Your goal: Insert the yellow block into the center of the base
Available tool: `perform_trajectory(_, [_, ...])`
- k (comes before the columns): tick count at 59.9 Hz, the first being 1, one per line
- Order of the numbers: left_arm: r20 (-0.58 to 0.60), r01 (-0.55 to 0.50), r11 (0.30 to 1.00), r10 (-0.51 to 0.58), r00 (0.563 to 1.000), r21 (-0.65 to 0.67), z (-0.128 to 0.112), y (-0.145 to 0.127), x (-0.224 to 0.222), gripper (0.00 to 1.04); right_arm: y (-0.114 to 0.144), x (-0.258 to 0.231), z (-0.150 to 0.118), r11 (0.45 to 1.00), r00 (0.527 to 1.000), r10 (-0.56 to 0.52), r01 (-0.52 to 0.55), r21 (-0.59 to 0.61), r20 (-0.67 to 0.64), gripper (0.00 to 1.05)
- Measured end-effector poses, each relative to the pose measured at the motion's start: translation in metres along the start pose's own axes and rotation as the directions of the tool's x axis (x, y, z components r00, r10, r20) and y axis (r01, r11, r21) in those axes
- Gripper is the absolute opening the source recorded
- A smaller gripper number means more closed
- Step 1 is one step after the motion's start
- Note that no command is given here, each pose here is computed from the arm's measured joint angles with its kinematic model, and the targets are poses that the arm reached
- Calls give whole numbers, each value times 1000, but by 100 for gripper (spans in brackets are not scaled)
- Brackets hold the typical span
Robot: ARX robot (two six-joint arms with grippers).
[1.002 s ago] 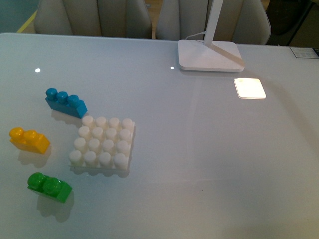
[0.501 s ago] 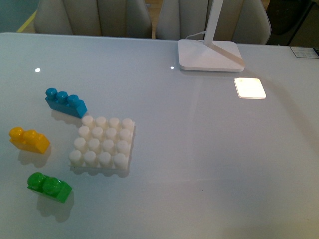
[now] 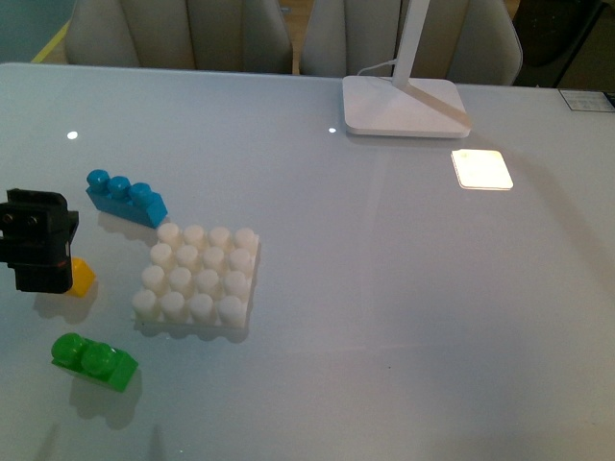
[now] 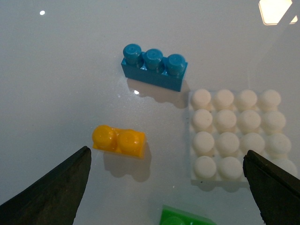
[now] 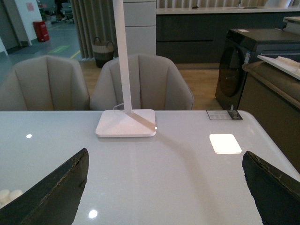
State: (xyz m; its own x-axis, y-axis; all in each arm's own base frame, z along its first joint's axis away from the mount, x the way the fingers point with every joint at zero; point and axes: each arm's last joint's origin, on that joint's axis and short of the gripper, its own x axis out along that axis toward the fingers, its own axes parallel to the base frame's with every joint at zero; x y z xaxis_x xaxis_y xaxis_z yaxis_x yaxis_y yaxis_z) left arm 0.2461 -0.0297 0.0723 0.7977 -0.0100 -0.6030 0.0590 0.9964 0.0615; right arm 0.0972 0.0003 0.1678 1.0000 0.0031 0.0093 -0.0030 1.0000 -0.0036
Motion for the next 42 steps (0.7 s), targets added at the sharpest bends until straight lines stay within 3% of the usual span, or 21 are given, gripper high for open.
perform_trajectory(28, [-60,82,990,-76,995,115,-13,17,49,97,0,0,0,1000,1000,0,0,0,0,96])
perform_trajectory(42, [-91,64,987,-51,995,147,-19,31,63,97,0,0,0,1000,1000,0,0,0,0,96])
